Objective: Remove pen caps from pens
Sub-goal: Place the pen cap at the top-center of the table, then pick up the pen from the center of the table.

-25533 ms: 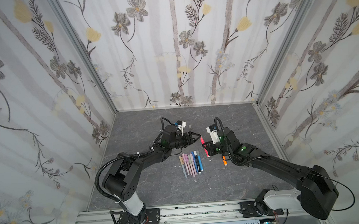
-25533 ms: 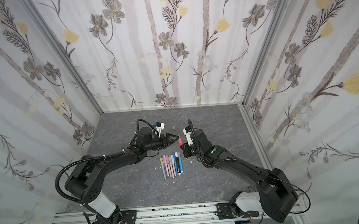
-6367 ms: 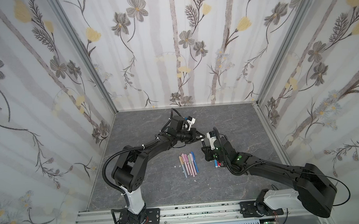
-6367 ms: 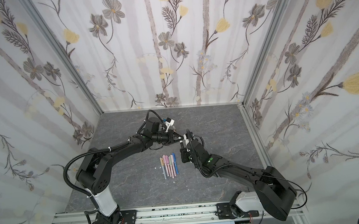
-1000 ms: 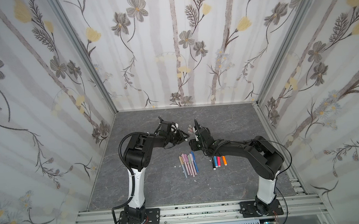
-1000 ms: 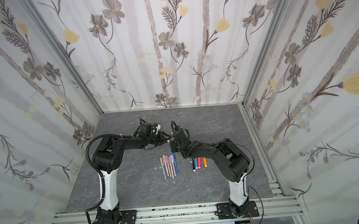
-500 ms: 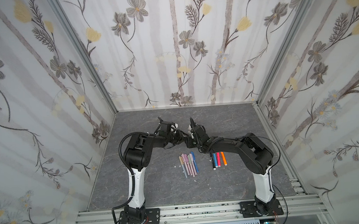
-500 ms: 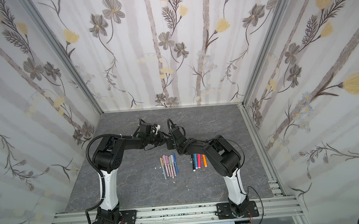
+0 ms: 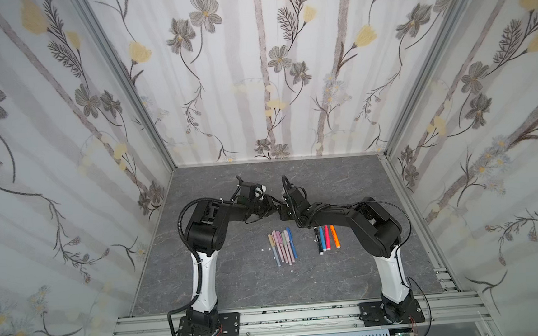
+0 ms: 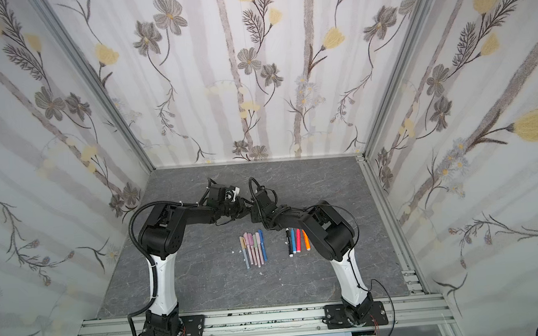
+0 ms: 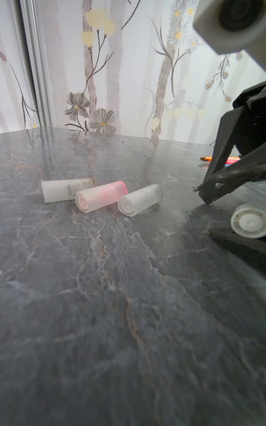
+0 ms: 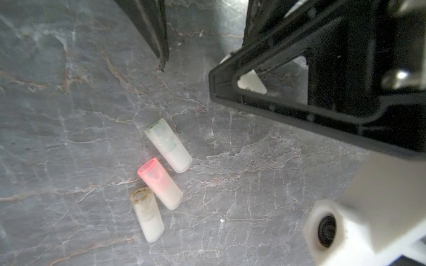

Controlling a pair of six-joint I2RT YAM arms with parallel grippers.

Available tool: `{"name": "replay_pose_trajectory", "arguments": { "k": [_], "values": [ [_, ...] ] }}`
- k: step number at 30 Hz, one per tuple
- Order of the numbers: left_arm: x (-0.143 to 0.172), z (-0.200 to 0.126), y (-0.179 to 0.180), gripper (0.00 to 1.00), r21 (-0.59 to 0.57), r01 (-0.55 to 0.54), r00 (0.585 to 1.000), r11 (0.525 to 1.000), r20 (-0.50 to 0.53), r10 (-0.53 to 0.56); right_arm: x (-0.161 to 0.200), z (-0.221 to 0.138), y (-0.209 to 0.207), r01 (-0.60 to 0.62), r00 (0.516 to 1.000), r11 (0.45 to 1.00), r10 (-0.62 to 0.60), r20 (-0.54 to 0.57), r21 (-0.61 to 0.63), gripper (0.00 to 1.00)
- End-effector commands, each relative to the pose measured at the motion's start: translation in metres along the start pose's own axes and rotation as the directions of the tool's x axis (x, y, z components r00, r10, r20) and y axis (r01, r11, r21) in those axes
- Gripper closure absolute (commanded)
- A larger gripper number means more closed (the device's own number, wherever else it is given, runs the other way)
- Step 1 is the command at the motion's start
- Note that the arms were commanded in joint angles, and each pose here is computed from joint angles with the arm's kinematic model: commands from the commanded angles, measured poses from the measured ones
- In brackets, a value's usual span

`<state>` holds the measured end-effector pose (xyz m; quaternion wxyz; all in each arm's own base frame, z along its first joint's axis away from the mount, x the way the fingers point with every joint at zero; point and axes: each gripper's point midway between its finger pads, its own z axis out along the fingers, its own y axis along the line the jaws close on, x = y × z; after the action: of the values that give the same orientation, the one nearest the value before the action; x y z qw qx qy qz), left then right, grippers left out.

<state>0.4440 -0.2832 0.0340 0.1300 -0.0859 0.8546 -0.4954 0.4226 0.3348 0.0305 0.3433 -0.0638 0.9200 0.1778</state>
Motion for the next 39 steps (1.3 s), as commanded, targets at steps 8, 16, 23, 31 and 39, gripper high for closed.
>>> {"name": "replay_pose_trajectory", "arguments": {
  "k": [8, 16, 23, 31, 39],
  "values": [
    [0.0, -0.001, -0.001, 0.64, 0.01, 0.015, 1.0, 1.0, -0.001, -0.015, 0.0, -0.002, -0.024, -0.044, 0.999, 0.993, 0.041, 0.034, 0.111, 0.48],
    [-0.002, -0.004, -0.005, 0.64, 0.015, 0.009, 1.0, 1.0, 0.008, -0.009, -0.017, -0.031, -0.015, -0.038, 0.995, 0.998, 0.034, 0.094, 0.04, 0.49],
    [-0.011, -0.025, -0.017, 0.65, 0.032, -0.003, 0.999, 0.999, 0.041, 0.002, -0.02, -0.091, -0.009, 0.018, 0.995, 0.999, -0.015, 0.097, -0.027, 0.49],
    [-0.014, -0.065, -0.038, 0.64, 0.005, -0.068, 0.994, 0.998, 0.086, 0.067, 0.044, -0.126, -0.006, 0.067, 0.99, 0.998, -0.067, -0.128, -0.01, 0.5],
    [-0.001, -0.093, -0.028, 0.64, -0.089, -0.112, 0.988, 0.99, 0.093, 0.12, 0.114, -0.134, 0.014, 0.115, 0.954, 0.993, -0.106, -0.282, 0.017, 0.52]
  ]
}}
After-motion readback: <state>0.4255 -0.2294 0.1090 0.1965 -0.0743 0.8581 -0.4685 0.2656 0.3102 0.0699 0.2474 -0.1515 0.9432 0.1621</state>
